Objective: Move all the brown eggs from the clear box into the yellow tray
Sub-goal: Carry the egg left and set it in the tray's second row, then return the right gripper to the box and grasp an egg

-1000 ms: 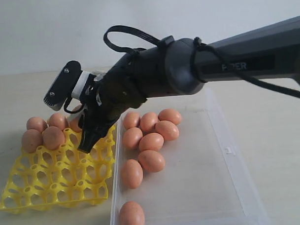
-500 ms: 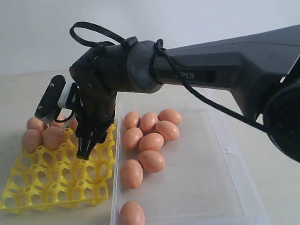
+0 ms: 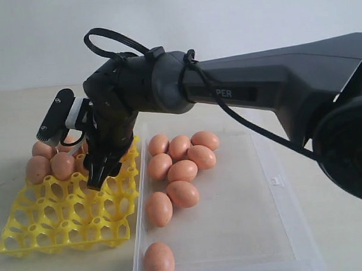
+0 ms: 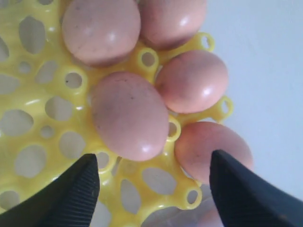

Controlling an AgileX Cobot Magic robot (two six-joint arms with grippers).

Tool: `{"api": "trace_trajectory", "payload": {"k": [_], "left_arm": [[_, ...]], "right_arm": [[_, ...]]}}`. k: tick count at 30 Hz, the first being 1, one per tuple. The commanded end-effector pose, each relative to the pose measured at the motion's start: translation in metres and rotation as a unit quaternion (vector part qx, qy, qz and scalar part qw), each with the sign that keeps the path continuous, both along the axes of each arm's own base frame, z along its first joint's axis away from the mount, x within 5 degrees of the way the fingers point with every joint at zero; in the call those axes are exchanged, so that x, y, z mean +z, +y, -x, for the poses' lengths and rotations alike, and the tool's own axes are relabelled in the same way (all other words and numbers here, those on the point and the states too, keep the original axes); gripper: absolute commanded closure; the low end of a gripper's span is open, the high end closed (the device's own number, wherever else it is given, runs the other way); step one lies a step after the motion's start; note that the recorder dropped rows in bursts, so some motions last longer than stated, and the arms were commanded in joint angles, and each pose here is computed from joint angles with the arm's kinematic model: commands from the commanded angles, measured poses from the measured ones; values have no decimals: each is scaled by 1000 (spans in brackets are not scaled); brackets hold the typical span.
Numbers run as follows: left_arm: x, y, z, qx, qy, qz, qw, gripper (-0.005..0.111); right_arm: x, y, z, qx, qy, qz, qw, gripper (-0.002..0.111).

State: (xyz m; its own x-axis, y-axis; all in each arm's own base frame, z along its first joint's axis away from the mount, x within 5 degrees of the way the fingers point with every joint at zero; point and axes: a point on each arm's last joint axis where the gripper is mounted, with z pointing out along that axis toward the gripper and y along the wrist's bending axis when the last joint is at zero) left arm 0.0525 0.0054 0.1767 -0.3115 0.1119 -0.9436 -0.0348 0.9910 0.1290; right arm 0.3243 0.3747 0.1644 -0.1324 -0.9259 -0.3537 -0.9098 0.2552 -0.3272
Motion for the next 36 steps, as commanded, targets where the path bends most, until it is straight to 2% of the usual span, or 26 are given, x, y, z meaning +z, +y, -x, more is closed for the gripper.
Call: {"api": "trace_trajectory", "payload": {"k": [1, 7, 9, 12, 16, 22, 28, 36], "left_arm": [[2, -1, 0, -3, -10, 4, 1000, 107], [2, -1, 0, -4, -10, 3, 1000, 107], [2, -1, 0, -4, -10, 3, 1000, 107], [2, -1, 0, -4, -10, 3, 1000, 107], [2, -1, 0, -3, -10, 4, 1000, 107], [2, -1, 0, -4, -10, 3, 1000, 107], [2, -1, 0, -4, -10, 3, 1000, 107], [2, -1, 0, -3, -10, 4, 1000, 107]], "right_arm": [[18, -4, -3, -32, -27, -3, 999, 45], [73, -33, -2, -149, -78, 19, 986, 51], [88, -42, 3, -195, -58, 10, 979, 52], [94, -50, 14, -225, 8, 8, 974, 52], [84, -62, 24, -230, 40, 13, 972, 52], [51, -90, 42, -231, 69, 44, 970, 50], [26, -107, 54, -239, 102, 17, 966, 38], [13, -110, 55, -235, 102, 2, 967, 38]]}}
